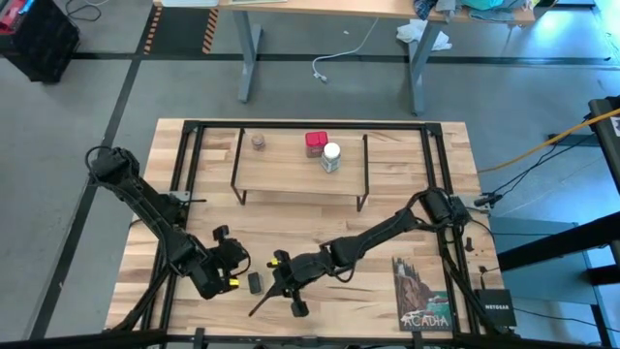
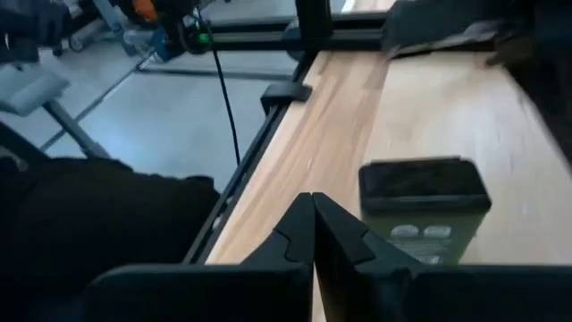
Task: Shelf spices
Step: Put the green seasoning can on the shelf
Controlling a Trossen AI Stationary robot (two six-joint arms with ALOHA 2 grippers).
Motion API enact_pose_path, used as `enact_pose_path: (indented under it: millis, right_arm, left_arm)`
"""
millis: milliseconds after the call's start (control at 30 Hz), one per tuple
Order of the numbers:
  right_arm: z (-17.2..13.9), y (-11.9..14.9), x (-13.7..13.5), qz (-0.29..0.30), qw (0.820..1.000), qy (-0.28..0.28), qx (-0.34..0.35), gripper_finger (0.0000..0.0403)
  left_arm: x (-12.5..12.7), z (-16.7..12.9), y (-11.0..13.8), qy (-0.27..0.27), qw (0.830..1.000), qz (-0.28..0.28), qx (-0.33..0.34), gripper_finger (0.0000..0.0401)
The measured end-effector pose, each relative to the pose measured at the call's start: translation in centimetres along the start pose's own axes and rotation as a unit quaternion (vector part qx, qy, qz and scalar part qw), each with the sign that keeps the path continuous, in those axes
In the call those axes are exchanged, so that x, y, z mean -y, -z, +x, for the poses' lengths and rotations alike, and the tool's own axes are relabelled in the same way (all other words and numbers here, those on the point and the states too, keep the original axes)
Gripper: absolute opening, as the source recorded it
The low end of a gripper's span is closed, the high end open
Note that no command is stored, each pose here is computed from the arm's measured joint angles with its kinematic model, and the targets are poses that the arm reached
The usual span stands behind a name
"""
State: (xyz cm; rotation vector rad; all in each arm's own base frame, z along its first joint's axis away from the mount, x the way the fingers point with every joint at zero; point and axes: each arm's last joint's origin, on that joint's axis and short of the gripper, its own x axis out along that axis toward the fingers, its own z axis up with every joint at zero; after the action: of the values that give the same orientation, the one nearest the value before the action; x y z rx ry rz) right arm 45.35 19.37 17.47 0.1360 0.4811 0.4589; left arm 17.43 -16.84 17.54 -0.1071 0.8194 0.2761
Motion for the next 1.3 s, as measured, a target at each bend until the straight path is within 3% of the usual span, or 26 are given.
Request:
enact_pose_path:
  millis: [400, 600, 800, 1067, 1300]
  right_arm:
    - [0.3, 0.3, 0.2, 0.031, 0.999, 0.037, 0.011, 0.0001]
    - [2.0, 1.6, -1.2, 0.059, 0.998, 0.020, 0.026, 0.0001]
    - [4.7, 1.7, -1.7, 0.088, 0.994, 0.040, 0.045, 0.0001]
    - [7.7, 2.3, -1.2, 0.140, 0.984, 0.102, 0.027, 0.0001]
    - [8.0, 2.1, -1.8, 0.151, 0.975, 0.153, 0.056, 0.0001]
  left_arm:
    - [0.9, 0.3, -0.4, 0.052, 0.997, -0.037, 0.034, 0.0001]
    - [0.8, 0.3, -0.2, 0.050, 0.997, -0.051, 0.024, 0.0001]
    - [0.2, 0.3, 0.2, 0.022, 0.998, -0.051, 0.009, 0.0001]
    - [0.4, 0.1, 0.5, 0.027, 0.999, -0.042, 0.006, 0.0001]
    - [1.3, -0.5, 1.2, 0.058, 0.998, -0.022, 0.002, 0.0001]
